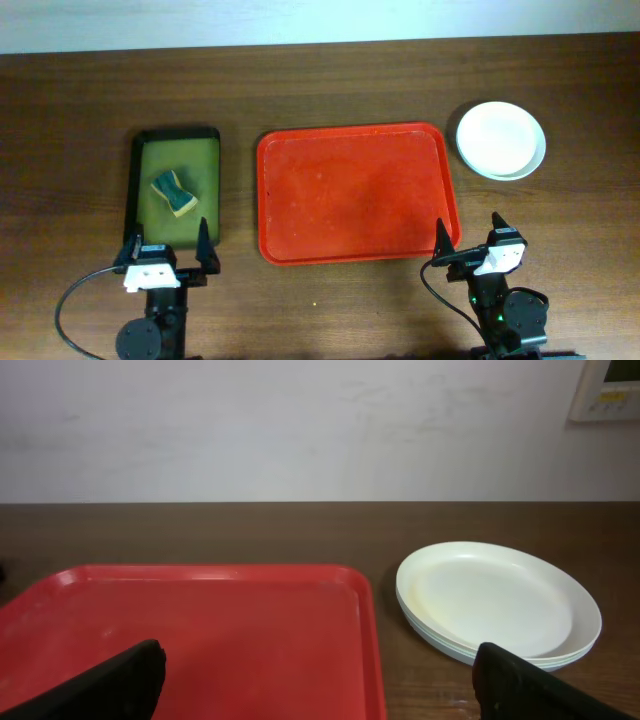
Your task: Clean dirty plates on tray and stack at the side
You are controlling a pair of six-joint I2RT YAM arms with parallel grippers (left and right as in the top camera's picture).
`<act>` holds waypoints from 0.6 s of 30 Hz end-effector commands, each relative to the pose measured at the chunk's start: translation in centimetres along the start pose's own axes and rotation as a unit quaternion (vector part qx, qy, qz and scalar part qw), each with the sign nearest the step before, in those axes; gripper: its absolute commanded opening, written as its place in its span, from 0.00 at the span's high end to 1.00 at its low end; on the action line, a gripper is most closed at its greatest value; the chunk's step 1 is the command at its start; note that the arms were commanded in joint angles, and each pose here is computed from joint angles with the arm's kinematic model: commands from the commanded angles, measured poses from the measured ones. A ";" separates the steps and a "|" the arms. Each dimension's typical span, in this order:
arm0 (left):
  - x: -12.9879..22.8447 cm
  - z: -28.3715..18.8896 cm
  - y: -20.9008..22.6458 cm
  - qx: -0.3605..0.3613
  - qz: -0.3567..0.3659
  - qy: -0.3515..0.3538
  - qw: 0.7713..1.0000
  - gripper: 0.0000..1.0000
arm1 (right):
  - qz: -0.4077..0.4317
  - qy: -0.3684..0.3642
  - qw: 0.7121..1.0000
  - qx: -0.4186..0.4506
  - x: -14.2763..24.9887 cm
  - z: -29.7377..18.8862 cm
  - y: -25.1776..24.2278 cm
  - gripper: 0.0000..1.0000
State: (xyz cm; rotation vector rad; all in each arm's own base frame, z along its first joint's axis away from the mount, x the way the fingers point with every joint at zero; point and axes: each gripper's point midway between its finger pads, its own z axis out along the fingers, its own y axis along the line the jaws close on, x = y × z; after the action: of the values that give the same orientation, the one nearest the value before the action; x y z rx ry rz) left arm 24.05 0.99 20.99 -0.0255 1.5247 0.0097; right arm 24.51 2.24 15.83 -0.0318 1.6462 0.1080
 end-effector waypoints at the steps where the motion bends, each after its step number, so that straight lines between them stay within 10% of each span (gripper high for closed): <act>1: 1.9 0.3 -0.4 0.015 0.030 0.006 0.999 0.01 | 0.000 0.002 1.000 0.006 0.3 0.0 -0.3 0.01; 18: 5.3 0.3 0.1 0.005 0.062 0.061 0.996 0.01 | 0.000 0.002 1.000 0.007 0.3 0.0 -0.3 0.01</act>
State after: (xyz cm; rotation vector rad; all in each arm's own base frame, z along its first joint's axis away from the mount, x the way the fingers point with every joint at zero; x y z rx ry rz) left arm 24.61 0.78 15.89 0.0662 1.6420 0.0735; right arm 24.51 2.24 15.83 -0.0315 1.6462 0.1083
